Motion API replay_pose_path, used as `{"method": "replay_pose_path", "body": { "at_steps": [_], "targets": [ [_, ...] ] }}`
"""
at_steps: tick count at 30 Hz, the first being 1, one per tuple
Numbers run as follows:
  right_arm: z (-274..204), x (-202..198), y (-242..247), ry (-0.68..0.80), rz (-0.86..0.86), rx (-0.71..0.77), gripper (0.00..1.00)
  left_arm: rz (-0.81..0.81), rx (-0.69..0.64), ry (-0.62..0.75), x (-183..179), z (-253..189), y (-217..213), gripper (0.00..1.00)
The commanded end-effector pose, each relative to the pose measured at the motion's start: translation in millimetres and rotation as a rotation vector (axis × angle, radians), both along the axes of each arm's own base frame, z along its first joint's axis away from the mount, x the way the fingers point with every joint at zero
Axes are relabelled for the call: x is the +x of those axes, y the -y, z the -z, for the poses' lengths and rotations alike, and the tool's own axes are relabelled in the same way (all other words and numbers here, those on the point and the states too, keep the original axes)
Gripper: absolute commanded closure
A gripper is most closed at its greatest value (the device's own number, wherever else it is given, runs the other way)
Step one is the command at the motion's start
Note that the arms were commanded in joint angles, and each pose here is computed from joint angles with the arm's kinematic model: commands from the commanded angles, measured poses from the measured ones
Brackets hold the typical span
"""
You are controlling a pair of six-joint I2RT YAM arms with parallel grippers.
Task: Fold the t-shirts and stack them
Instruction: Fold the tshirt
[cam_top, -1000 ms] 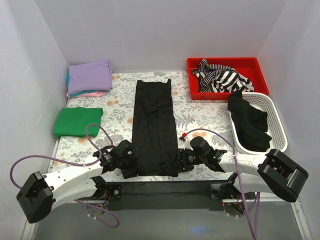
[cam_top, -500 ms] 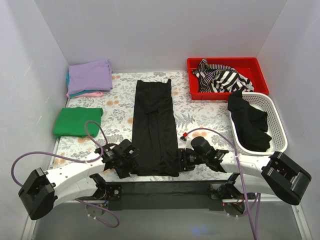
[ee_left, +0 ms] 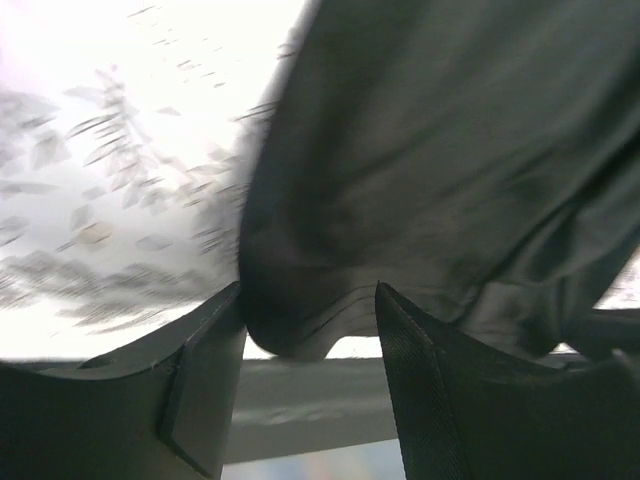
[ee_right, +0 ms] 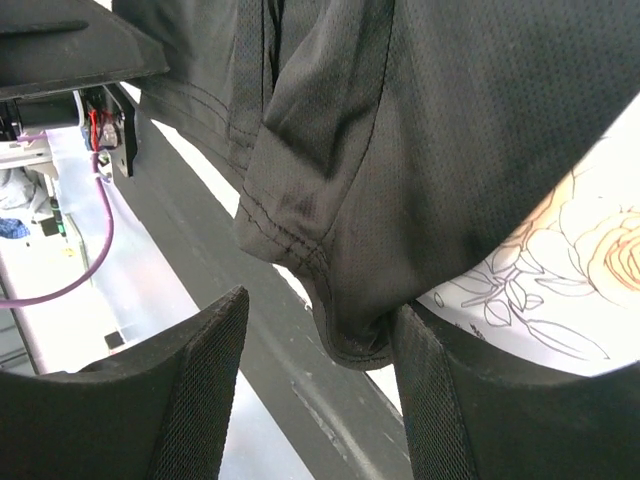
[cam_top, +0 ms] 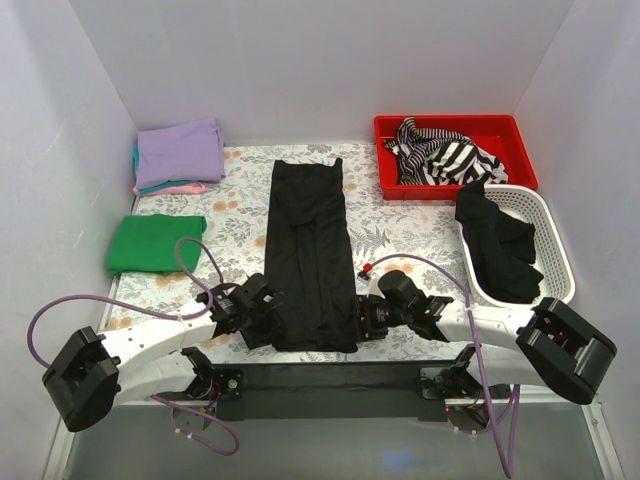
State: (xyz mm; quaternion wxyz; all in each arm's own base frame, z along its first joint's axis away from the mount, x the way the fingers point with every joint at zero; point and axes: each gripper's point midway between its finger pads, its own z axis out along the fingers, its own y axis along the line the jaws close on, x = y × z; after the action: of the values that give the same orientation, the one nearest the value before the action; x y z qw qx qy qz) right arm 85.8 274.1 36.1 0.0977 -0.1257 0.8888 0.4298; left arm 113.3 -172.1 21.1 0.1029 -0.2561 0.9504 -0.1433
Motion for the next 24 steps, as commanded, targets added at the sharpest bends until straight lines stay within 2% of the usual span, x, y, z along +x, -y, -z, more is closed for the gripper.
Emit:
{"method": "replay_pose_path", "body": {
  "at_steps": [1,5,6,7,8,9,11,15,24],
  "targets": [
    [23.4,1.1,14.0,-0.011,0.029,-0.112,0.36,-0.006,0.076,0.089,16.9,22.1,-11.0,0.50],
    [21.0,3.0,13.5,0.000,0.037,-0.107,0.41,-0.002,0.066,0.093,16.6,21.0,-10.1,0.56],
    [21.5,3.3,13.6,-0.002,0.040,-0.108,0.51,0.000,0.058,0.099,16.7,19.8,-9.6,0.57],
    [22.0,1.6,13.5,-0.009,0.035,-0.108,0.56,0.004,0.055,0.097,16.0,19.4,-9.2,0.61],
    [24.2,0.6,14.2,-0.020,0.035,-0.114,0.59,0.011,0.052,0.097,15.2,19.0,-8.9,0.77],
    [24.8,-0.2,14.3,-0.023,0.032,-0.116,0.65,0.015,0.046,0.100,14.6,18.1,-8.8,0.88],
    [25.5,-0.4,14.7,-0.021,0.027,-0.117,0.73,0.023,0.034,0.093,12.1,17.2,-7.6,1.00],
    [16.7,3.3,8.8,0.021,-0.003,-0.089,0.98,0.035,0.020,0.098,9.7,11.8,-7.5,1.00],
    [-45.4,25.0,-14.8,0.185,-0.026,0.053,0.99,0.069,-0.060,0.183,22.0,-49.4,7.9,1.00]
  ]
}}
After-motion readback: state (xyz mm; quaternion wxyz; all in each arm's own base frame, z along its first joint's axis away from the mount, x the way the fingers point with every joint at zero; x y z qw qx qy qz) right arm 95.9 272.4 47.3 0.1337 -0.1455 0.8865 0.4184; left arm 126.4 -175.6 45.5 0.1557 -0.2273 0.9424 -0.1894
